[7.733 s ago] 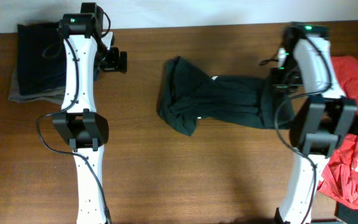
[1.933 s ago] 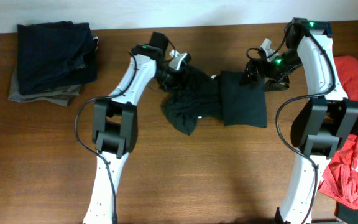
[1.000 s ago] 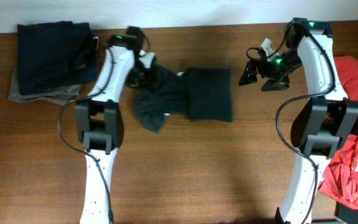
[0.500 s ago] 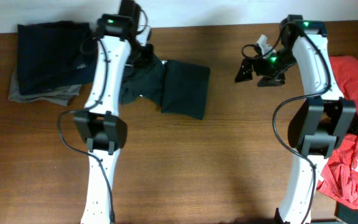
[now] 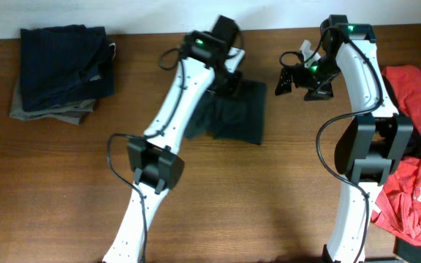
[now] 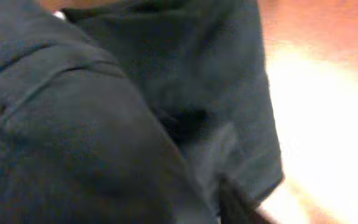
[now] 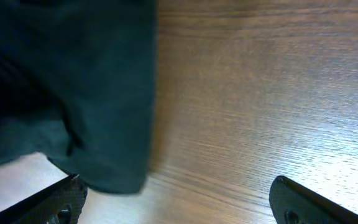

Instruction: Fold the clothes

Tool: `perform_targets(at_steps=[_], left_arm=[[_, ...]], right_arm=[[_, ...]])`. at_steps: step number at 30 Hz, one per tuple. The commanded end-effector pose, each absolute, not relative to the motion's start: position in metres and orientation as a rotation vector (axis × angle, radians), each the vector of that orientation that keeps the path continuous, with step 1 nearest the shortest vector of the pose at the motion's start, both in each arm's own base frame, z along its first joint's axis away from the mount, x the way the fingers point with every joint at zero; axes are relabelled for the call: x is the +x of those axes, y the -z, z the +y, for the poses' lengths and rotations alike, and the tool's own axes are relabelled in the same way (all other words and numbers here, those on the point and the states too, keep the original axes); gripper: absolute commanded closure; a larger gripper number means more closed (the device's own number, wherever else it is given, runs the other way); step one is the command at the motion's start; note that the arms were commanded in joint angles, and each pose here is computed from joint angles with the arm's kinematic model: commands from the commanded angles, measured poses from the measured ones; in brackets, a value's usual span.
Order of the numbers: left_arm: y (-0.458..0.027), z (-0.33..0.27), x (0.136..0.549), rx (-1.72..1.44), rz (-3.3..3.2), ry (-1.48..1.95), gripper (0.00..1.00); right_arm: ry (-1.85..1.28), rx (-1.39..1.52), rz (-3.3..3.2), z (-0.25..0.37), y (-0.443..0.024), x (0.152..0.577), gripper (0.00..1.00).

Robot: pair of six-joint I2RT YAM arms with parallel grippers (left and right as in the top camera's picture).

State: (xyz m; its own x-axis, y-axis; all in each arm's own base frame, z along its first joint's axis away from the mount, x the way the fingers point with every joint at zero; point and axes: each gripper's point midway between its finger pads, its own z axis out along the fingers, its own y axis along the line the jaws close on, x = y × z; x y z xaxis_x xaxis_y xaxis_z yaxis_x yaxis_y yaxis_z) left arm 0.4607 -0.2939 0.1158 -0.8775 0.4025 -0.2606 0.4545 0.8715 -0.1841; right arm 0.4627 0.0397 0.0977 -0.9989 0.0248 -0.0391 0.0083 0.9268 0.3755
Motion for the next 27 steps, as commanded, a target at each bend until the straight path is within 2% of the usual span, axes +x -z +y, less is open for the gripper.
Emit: perform_targets(at_steps=[1, 3, 12, 20, 21, 22, 27], left_arm=[[-0.122, -0.313, 0.451, 0.703, 2.806, 0.392, 0.26], [-0.122, -0.317, 0.448, 0.716, 2.802, 0.395, 0.21], [-0.127, -0.306, 0.457, 0.682, 2.791, 0.358, 0.21], [-0.187, -0.238, 0.491, 0.482, 2.698, 0.325, 0.13], [-0.200, -0.219, 0.497, 0.428, 2.678, 0.319, 0.06], [-0.206, -0.206, 0.501, 0.394, 2.671, 0.314, 0.05], [-0.203, -0.145, 0.511, 0.227, 2.729, 0.307, 0.05]], right_arm=[[-0.550, 0.061, 3.029, 0.032, -0.104, 0.464, 0.01], [-0.550, 0.094, 3.025, 0.027, -0.104, 0.465, 0.01], [-0.546, 0.160, 3.014, 0.008, -0.105, 0.466, 0.01], [-0.562, 0.151, 3.002, 0.011, -0.105, 0.468, 0.01], [-0.601, 0.145, 2.991, 0.016, -0.107, 0.469, 0.01], [-0.620, 0.142, 2.988, 0.019, -0.108, 0.469, 0.01], [-0.622, 0.104, 2.989, 0.030, -0.108, 0.470, 0.01]])
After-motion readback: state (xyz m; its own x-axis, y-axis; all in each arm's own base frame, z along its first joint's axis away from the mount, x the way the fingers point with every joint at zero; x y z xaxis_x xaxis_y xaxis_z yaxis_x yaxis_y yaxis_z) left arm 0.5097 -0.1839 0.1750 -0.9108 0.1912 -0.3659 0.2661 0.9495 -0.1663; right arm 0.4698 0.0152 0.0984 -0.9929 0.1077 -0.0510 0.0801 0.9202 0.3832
